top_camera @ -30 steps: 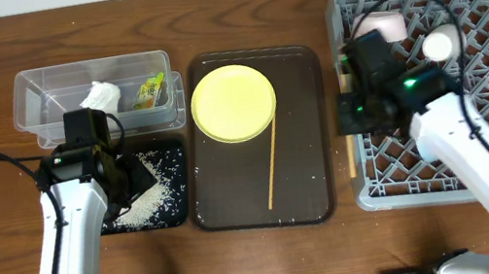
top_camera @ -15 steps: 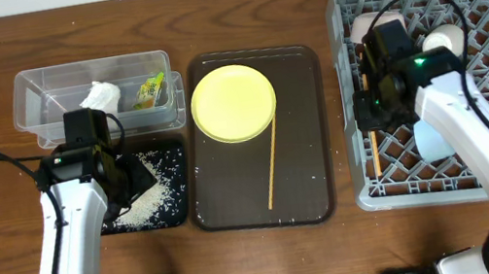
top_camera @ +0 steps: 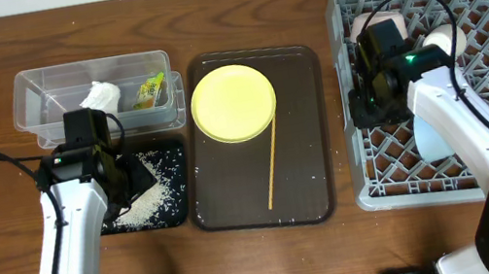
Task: Sort waste into correct bins and load items into the dishwasher rack
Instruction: 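Carry the chopstick right and drop it into the rack, then reach the right gripper back and grasp the second chopstick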
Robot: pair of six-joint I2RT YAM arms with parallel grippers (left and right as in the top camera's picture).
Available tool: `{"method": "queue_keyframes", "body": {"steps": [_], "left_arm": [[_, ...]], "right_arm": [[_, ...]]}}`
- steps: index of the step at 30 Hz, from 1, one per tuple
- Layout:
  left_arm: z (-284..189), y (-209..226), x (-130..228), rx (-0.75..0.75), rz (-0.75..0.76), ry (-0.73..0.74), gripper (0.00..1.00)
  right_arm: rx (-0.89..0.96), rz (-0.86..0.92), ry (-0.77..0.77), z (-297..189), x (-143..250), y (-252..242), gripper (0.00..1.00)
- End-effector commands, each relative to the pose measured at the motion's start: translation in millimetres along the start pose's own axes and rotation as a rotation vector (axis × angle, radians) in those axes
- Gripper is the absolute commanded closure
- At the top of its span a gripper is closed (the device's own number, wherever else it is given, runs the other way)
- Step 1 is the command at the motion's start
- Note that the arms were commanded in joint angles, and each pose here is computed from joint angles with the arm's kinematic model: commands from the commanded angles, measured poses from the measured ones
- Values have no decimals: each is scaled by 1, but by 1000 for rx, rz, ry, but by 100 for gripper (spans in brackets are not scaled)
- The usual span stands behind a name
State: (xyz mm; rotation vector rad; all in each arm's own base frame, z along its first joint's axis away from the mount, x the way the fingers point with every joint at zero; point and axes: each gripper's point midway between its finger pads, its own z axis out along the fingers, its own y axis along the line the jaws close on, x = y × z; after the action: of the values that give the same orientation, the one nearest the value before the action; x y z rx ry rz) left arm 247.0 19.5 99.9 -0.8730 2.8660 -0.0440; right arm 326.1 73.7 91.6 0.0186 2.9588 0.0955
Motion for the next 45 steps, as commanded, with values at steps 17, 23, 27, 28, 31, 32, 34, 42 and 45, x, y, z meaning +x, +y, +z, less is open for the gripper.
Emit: {"method": "queue_keyframes", "body": {"steps": [17,23,27,28,31,32,34,42,45], "left_arm": [[-2,2,-2,-8,5,-13,35],[-2,2,-2,-8,5,-13,35],[-2,2,-2,-8,5,-12,35],[-2,2,-2,-8,5,-12,35],[-2,2,-2,-8,5,-12,35],[-2,2,-2,-8,5,-12,35],[-2,2,-2,-8,5,-12,35],[-2,2,-2,-8,5,-12,35],[-2,2,-2,-8,5,-12,35]], "right_arm": [[-306,-219,-149,-19,-10,150,57],[-269,-193,2,26,27,180,57],[-211,-142,88,57,49,188,58],[-194,-136,99,63,52,188,57],[-129,-102,121,80,61,185,60],[-107,-92,127,85,63,183,61],[-68,-75,132,91,66,177,62],[120,2,127,92,69,139,81],[125,18,133,91,67,133,90]]}}
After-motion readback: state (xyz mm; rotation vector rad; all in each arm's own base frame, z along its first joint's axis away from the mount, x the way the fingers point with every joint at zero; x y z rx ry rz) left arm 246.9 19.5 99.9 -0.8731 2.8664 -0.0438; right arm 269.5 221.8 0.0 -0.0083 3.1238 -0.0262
